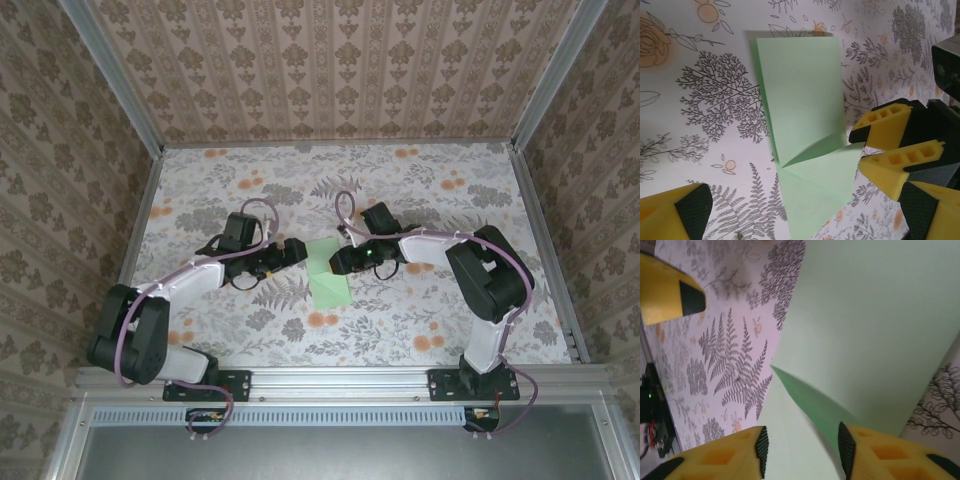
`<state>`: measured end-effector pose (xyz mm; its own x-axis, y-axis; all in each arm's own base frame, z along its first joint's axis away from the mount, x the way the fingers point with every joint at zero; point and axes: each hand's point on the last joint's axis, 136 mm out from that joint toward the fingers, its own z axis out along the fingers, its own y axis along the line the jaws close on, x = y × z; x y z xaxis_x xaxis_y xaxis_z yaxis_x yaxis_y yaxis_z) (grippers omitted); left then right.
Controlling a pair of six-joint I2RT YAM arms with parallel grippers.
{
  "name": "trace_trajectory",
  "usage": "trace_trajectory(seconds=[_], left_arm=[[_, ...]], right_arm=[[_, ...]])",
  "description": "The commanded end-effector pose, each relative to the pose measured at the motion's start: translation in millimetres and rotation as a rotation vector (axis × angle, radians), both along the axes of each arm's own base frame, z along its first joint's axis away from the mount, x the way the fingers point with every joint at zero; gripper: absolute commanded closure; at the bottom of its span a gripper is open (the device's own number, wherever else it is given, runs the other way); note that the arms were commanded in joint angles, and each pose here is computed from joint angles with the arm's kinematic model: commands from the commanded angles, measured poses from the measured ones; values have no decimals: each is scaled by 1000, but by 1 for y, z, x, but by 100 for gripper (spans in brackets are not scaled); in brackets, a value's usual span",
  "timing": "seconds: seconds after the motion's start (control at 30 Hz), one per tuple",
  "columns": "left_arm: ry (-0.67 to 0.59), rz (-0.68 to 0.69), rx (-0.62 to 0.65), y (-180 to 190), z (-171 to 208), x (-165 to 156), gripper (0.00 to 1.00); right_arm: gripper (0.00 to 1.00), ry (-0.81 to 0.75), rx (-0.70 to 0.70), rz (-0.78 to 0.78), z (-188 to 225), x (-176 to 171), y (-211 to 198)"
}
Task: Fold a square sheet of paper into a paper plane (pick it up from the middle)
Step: Turn over the paper at the center of the table.
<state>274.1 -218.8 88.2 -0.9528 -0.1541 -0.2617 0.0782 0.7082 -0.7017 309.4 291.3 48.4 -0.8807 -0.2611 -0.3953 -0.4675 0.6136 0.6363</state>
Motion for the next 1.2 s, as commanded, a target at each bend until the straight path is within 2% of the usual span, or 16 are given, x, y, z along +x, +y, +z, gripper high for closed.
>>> trace_trajectory(seconds=[0.0, 0.17, 0.4, 0.5, 0.77, 1.17], left_arm=[[38, -20, -51, -11, 0, -6, 0], [87, -38, -98, -22, -5, -10, 3], [118, -109, -138, -45, -13, -26, 15], [116, -121, -141, -49, -14, -26, 19], [110, -164, -129, -58, -17, -29, 29], [113, -223, -155, -81, -19, -24, 42]], right_arm=[[63, 43, 28, 77, -3, -17, 1], [70, 46, 14, 92, -5, -21, -2], [91, 27, -32, 41, -11, -12, -9], [97, 13, -28, -12, -11, -3, -15], [98, 23, 18, -73, -6, 3, -25], [98, 43, 28, -79, -7, 2, -25]])
